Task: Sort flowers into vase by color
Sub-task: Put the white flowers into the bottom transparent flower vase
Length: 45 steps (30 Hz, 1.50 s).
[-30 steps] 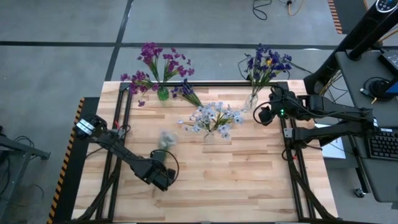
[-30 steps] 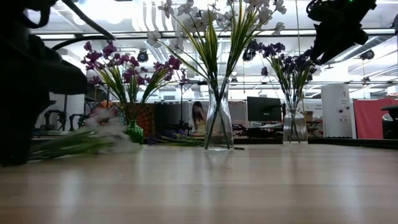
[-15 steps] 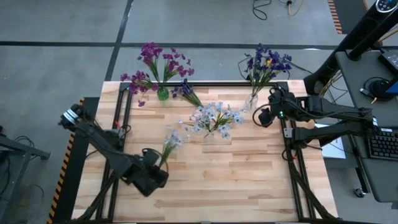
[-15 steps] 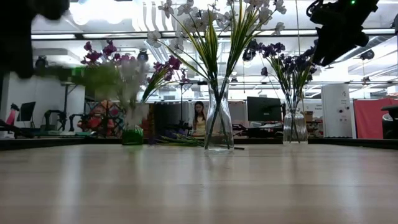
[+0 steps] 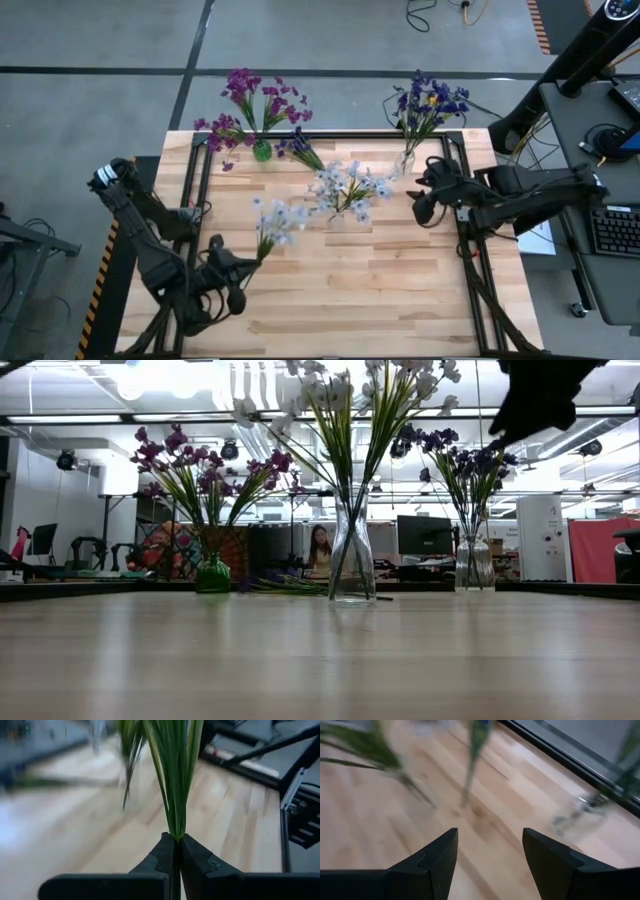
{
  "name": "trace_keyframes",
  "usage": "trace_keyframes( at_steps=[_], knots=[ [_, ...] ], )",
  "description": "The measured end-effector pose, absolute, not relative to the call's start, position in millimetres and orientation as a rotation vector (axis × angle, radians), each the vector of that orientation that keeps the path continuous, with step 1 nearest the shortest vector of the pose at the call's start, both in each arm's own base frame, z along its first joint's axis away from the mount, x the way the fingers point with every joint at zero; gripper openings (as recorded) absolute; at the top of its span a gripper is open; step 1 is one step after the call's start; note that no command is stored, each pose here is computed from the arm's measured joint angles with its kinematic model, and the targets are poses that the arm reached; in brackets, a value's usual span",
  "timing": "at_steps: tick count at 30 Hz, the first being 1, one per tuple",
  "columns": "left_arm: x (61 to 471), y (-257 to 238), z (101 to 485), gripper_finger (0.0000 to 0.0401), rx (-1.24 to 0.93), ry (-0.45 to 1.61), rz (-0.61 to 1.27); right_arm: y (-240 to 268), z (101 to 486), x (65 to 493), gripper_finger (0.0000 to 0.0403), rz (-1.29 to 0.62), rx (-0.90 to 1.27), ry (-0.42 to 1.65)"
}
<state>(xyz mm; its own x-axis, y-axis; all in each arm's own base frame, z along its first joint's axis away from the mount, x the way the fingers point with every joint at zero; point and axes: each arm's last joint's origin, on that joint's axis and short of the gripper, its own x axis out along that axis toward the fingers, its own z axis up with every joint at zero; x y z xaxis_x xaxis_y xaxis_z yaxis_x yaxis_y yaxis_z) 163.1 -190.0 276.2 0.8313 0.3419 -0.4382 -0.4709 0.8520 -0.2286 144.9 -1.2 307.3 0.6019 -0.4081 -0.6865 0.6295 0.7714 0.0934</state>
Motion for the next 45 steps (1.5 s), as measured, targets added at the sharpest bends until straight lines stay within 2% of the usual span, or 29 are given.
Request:
trace_keyframes(
  at_steps=[4, 9, 21, 24, 29, 34, 45],
  knots=[
    [164.0, -200.2, 277.5, 0.0000, -0.134, 0.332, 0.388, 10.2, 312.3, 150.1, 0.0215, -0.530, 0.328, 0.634],
    [171.2, -208.7, 286.7, 0.0000, 0.071, 0.264, 0.361, 20.5, 316.6, 149.4, 0.0215, -0.519, 0.305, 0.565],
    [183.5, -224.7, 317.7, 0.0000, 0.323, 0.217, 0.084, 37.1, 345.1, 159.1, 0.0215, -0.366, 0.238, 0.373],
    [189.3, -219.5, 319.1, 0.0000, 0.323, 0.222, 0.081, 43.2, 350.3, 162.2, 0.0215, -0.316, 0.207, 0.325],
    [205.4, -211.5, 317.8, 0.0000, 0.356, 0.233, -0.041, 56.1, 361.3, 166.0, 0.0215, -0.218, 0.134, 0.232],
    [211.4, -202.5, 319.1, 0.0000, 0.396, 0.142, -0.134, 74.8, 366.1, 176.7, 0.0215, -0.128, 0.031, 0.163],
    [218.6, -165.4, 291.4, 0.0000, 0.289, -0.116, -0.004, 119.0, 360.0, 213.7, 0.0215, -0.026, -0.150, 0.036]
  ],
)
